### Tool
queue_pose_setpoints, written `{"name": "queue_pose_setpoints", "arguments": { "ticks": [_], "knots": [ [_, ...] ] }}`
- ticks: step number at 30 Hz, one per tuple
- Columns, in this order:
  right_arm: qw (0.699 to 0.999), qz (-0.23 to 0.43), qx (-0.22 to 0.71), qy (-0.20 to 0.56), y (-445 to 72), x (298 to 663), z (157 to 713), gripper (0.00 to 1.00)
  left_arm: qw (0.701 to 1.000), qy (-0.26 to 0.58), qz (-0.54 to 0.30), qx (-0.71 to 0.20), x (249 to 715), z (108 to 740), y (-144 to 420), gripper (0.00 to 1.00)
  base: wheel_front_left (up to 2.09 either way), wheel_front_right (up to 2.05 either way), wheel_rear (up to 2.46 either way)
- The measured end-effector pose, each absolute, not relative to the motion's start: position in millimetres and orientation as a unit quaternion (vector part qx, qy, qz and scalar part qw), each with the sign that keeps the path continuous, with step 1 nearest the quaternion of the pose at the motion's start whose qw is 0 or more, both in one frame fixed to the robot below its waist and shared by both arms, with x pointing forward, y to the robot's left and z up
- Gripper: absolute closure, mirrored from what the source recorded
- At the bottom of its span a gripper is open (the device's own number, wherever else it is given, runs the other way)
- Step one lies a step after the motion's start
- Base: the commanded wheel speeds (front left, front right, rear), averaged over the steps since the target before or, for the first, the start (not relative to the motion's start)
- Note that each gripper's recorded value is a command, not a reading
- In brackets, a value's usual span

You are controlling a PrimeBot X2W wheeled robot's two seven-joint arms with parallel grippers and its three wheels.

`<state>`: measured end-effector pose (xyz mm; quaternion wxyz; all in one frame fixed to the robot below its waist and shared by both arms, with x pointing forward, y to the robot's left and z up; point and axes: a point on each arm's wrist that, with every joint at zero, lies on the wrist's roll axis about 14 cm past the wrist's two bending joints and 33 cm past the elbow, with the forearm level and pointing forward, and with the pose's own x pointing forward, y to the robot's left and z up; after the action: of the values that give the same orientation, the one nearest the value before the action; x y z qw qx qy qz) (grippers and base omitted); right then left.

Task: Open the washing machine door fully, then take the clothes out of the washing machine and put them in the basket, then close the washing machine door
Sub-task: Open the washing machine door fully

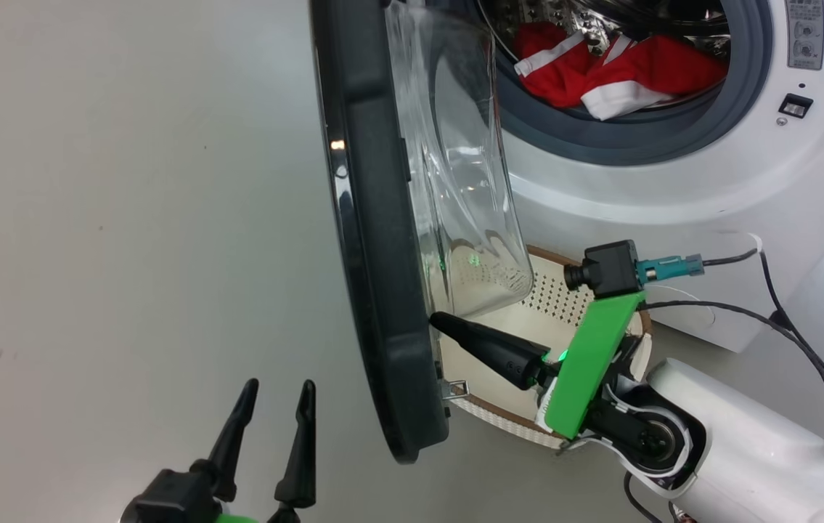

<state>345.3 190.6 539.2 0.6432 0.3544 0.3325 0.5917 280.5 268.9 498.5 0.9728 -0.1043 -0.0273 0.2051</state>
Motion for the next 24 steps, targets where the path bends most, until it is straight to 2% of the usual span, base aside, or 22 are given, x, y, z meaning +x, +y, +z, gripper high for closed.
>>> {"name": "queue_pose_setpoints", "arguments": {
  "ticks": [11, 17, 18, 19, 21, 22, 23, 24],
  "knots": [
    [0.634, 0.601, 0.353, 0.336, 198.1, 337.4, 543.3, 1.00, 0.970, -0.030, 0.217, -0.106, 276.1, 499.9, 272.9, 0.00, 0.00, 0.00, 0.00],
    [0.645, 0.596, 0.354, 0.324, 196.3, 340.7, 545.2, 1.00, 0.970, -0.028, 0.217, -0.109, 273.3, 497.6, 271.6, 0.00, 0.00, 0.00, 0.00],
    [0.648, 0.593, 0.354, 0.320, 195.6, 342.3, 545.0, 0.84, 0.970, -0.028, 0.216, -0.109, 273.3, 497.2, 271.4, 0.00, 0.00, 0.00, 0.00],
    [0.653, 0.590, 0.354, 0.317, 194.3, 344.6, 544.5, 0.72, 0.970, -0.027, 0.216, -0.110, 273.1, 496.6, 271.3, 0.00, 0.00, 0.00, 0.00],
    [0.661, 0.582, 0.356, 0.313, 191.9, 348.5, 542.5, 0.58, 0.970, -0.024, 0.216, -0.110, 272.8, 494.7, 271.1, 0.00, 0.00, 0.00, 0.00],
    [0.666, 0.576, 0.356, 0.311, 190.1, 350.9, 540.4, 0.43, 0.970, -0.023, 0.215, -0.111, 272.6, 493.6, 271.0, 0.00, 0.00, 0.00, 0.00],
    [0.672, 0.571, 0.355, 0.310, 187.7, 353.4, 537.7, 0.09, 0.970, -0.022, 0.213, -0.112, 272.5, 492.5, 270.4, 0.00, 0.00, 0.00, 0.00],
    [0.679, 0.564, 0.354, 0.309, 184.7, 355.4, 533.7, 0.00, 0.971, -0.021, 0.212, -0.113, 272.2, 491.6, 270.1, 0.00, 0.00, 0.00, 0.00]
  ]
}}
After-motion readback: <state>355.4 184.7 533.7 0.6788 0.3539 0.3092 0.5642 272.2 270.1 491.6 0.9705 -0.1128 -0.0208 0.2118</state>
